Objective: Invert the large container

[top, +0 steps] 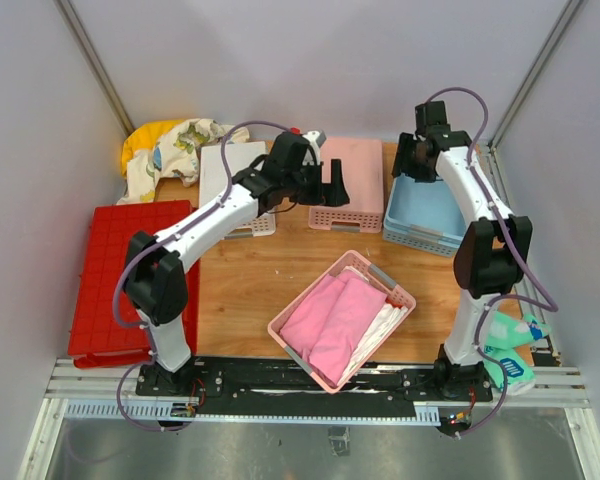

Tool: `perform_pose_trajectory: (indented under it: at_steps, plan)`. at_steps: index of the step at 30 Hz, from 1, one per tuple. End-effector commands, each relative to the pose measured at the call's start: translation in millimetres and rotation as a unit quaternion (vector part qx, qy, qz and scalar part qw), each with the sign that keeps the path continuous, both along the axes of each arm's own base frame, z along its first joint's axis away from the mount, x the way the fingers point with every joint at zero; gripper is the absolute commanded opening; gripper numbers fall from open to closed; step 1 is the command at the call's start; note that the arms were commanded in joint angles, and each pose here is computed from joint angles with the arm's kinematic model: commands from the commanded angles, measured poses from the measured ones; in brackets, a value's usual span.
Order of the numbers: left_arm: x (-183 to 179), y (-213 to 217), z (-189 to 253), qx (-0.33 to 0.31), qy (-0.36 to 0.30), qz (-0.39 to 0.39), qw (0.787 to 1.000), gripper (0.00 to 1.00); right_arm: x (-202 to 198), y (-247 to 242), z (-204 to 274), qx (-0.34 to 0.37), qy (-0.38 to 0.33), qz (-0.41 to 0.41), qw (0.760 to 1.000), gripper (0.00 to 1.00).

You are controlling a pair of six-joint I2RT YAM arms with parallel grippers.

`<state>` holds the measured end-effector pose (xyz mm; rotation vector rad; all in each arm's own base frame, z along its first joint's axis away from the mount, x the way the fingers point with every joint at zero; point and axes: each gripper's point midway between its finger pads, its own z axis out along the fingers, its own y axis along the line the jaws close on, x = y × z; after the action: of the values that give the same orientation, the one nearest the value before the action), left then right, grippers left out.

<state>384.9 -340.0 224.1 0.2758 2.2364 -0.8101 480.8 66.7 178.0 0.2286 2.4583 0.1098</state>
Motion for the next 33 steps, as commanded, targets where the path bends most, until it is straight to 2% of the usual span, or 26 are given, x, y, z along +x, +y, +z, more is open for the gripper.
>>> perform_pose_trajectory:
  at_steps: [1,5,8,11,16,18,20,24,30,33]
  plan:
    - [-11,-17,-4,0.005,0.003,-0.034,0.999,0.99,4,8,-35,-0.005,0.047,0.015,0.999,0.57]
    - [-15,-20,-9,0.008,0.009,-0.04,0.999,0.99,2,6,-52,-0.016,0.072,0.014,0.997,0.52]
    - [-17,-21,-9,0.011,0.007,-0.044,0.999,0.99,-8,-17,-58,-0.052,0.088,-0.009,0.995,0.4]
    - [-17,-29,-5,0.013,0.0,-0.044,0.999,0.99,-17,-37,-57,-0.054,0.08,-0.033,0.995,0.27]
    - [-12,-68,0,0.005,-0.015,-0.066,0.998,0.99,-29,-49,-41,-0.041,0.057,-0.041,0.997,0.23]
    - [-9,-87,-3,-0.002,-0.013,-0.082,0.997,0.99,-32,-55,-36,-0.046,0.054,-0.047,0.996,0.29]
    - [-9,-105,-1,-0.014,-0.01,-0.096,0.995,0.99,-35,-60,-31,-0.042,0.051,-0.052,0.996,0.41]
    - [-4,-115,3,-0.021,-0.011,-0.094,0.995,0.99,-40,-56,-9,-0.025,0.03,-0.041,0.998,0.55]
    - [-5,-76,27,0.007,-0.033,-0.046,0.998,0.99,-35,-26,42,0.01,-0.065,-0.004,0.998,0.7]
    - [-13,-47,59,-0.001,-0.063,-0.006,0.998,0.99,-30,-2,48,0.031,-0.088,0.025,0.995,0.72]
